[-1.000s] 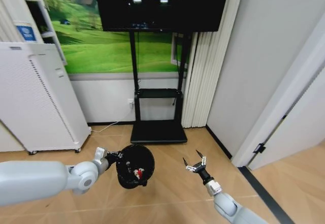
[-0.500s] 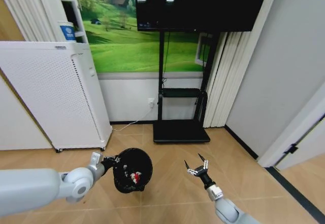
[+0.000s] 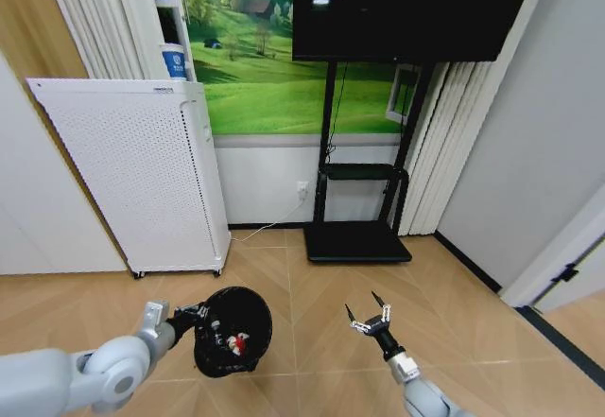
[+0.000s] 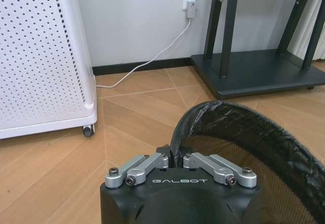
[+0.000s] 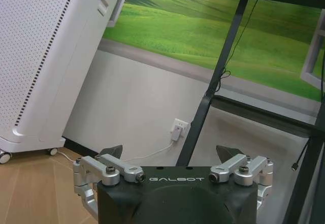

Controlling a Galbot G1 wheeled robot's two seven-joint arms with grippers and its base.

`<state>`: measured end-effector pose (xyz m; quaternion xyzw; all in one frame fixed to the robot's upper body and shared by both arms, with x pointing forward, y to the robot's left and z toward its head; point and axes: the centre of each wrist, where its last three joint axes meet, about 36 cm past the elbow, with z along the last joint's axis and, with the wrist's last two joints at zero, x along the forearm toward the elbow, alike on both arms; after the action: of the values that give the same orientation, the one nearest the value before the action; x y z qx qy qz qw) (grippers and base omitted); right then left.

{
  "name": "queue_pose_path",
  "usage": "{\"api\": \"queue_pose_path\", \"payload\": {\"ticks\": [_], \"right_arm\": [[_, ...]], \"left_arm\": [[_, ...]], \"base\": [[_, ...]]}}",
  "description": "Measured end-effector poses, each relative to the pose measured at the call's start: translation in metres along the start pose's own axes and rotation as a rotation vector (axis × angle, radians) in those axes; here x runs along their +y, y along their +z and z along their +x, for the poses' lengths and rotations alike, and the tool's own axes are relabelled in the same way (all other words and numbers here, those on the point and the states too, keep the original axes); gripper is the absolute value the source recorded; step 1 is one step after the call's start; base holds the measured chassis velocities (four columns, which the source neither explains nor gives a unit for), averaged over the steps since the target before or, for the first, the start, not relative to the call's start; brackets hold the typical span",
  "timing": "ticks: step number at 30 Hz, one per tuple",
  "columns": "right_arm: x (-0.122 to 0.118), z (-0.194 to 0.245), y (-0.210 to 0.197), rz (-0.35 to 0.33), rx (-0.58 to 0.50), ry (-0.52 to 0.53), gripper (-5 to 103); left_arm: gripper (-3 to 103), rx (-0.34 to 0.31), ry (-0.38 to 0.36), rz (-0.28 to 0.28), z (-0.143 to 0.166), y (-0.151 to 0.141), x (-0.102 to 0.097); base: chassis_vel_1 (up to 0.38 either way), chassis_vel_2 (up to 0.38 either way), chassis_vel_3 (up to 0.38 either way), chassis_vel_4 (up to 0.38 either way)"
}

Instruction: Pick up the trash bin and place the garbage on the floor into it.

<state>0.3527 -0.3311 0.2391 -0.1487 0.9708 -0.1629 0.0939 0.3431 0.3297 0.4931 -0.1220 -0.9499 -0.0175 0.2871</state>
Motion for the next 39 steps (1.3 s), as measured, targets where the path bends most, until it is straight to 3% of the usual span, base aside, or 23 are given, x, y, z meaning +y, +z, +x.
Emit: {"api": "queue_pose_path", "payload": {"ticks": [7,9,15,22,32,39], "right_arm": [[0.003,0.003,0.001,-0.004,0.004,0.016,100],[0.005,0.004,0.002,-0.008,0.006,0.023,100],[0.003,0.006,0.007,0.004,0.003,0.021,100],[0.001,0.007,0.009,0.006,0.004,0.025,100],[0.005,0.02,0.023,0.009,0.028,0.014,100],[0.009,0.02,0.025,0.002,0.034,0.013,100]], "left_arm": [[7,-0.005,-0.021,0.044,0.017,0.015,0.003],[7,0.005,-0.08,0.093,0.039,0.042,0.011],[7,0.006,-0.139,0.124,0.057,0.068,0.022],[7,0.013,-0.16,0.097,0.063,0.089,0.036],[7,0.002,-0.196,0.027,0.065,0.121,0.083],[7,-0.004,-0.208,0.043,0.055,0.135,0.089]], "base": [[-0.014,-0.009,0.011,0.001],[0.0,0.0,0.0,0.0],[0.0,0.0,0.0,0.0],[0.0,0.0,0.0,0.0],[0.0,0.0,0.0,0.0],[0.0,0.0,0.0,0.0]]}}
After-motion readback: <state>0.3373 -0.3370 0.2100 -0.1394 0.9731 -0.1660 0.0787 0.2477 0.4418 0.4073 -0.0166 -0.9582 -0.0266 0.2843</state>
